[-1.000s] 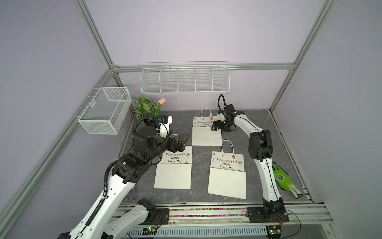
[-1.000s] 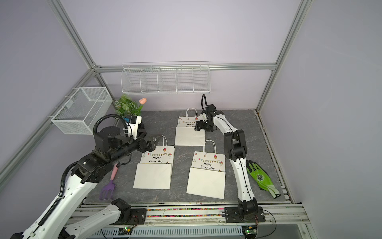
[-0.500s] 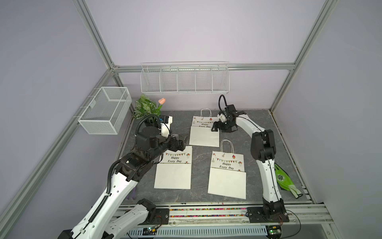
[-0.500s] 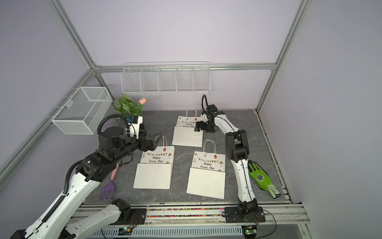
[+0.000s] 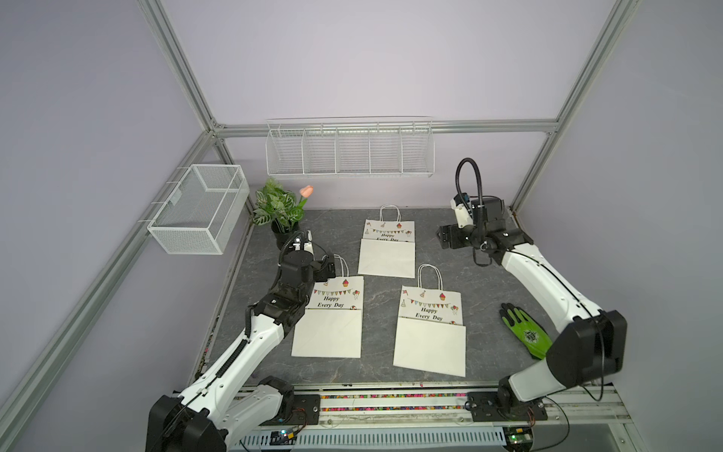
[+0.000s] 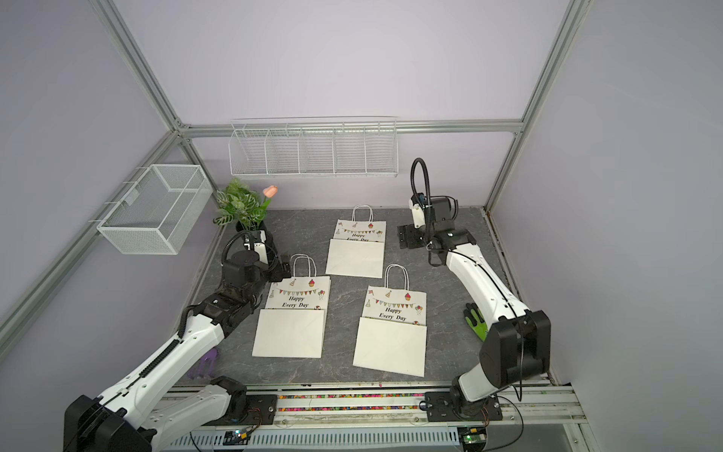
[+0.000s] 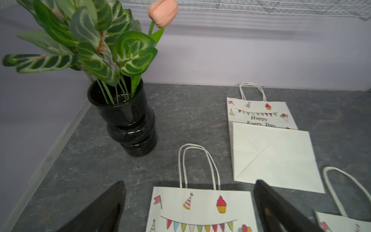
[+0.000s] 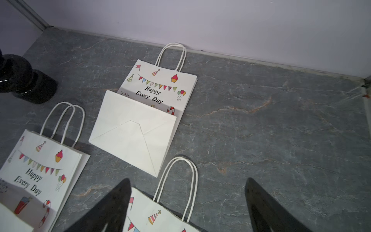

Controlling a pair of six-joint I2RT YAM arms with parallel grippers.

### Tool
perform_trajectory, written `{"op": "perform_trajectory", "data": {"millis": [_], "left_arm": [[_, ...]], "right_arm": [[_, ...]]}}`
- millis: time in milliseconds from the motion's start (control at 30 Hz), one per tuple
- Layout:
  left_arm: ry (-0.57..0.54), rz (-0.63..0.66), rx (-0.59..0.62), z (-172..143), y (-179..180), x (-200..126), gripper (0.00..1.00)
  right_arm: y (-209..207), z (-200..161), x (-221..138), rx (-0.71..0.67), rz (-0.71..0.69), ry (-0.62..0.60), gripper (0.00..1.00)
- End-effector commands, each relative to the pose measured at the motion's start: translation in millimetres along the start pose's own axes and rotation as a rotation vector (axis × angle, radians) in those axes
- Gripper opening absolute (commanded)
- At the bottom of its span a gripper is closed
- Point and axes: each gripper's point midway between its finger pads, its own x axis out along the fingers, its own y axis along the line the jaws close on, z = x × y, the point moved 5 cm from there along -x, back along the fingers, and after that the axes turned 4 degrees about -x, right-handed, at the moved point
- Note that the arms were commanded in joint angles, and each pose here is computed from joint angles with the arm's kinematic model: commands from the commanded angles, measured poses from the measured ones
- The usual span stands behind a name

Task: Put away the paper bag
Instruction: Place the paper bag at the center of the board, then reset both arms

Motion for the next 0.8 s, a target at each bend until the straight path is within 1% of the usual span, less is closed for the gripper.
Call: {"op": "perform_trajectory", "data": {"millis": [0, 67, 167, 267, 333, 400, 433, 500, 600, 700, 767], "left_arm": [[-0.133, 0.13, 0.064, 15, 23, -2, 1.0], [-0.149, 0.146, 0.067, 12, 28, -1, 1.0], [-0.168, 0.191, 0.094, 7, 36, 2, 1.0], [-0.177, 0.278, 0.134, -8, 54, 10, 0.99], [-0.16, 0.338, 0.13, -21, 71, 18, 1.0], [-0.141, 0.38, 0.119, -37, 85, 25, 1.0], [-0.14, 0.38, 0.114, -44, 88, 28, 1.0], [-0.145, 0.355, 0.098, -58, 92, 37, 1.0], [-0.133, 0.275, 0.062, -71, 92, 52, 0.99], [-0.165, 0.168, 0.037, -76, 85, 60, 0.99], [-0.149, 0.146, 0.039, -81, 85, 66, 0.99]], "right_arm": [[-22, -6, -13, -0.001, -0.132, -0.102, 0.89], [-25, -9, -25, 0.007, -0.152, -0.122, 0.89], [-28, -21, -34, -0.01, -0.169, -0.106, 0.89], [-40, -47, -32, -0.033, -0.272, -0.104, 0.89], [-44, -69, -24, -0.083, -0.305, -0.153, 0.89], [-41, -82, -23, -0.123, -0.302, -0.268, 0.89], [-44, -92, -22, -0.127, -0.306, -0.3, 0.89], [-56, -109, -25, -0.087, -0.358, -0.373, 0.89], [-78, -131, -26, 0.008, -0.455, -0.396, 0.89], [-84, -137, -26, 0.022, -0.467, -0.425, 0.89], [-85, -139, -24, 0.02, -0.475, -0.434, 0.89]]}}
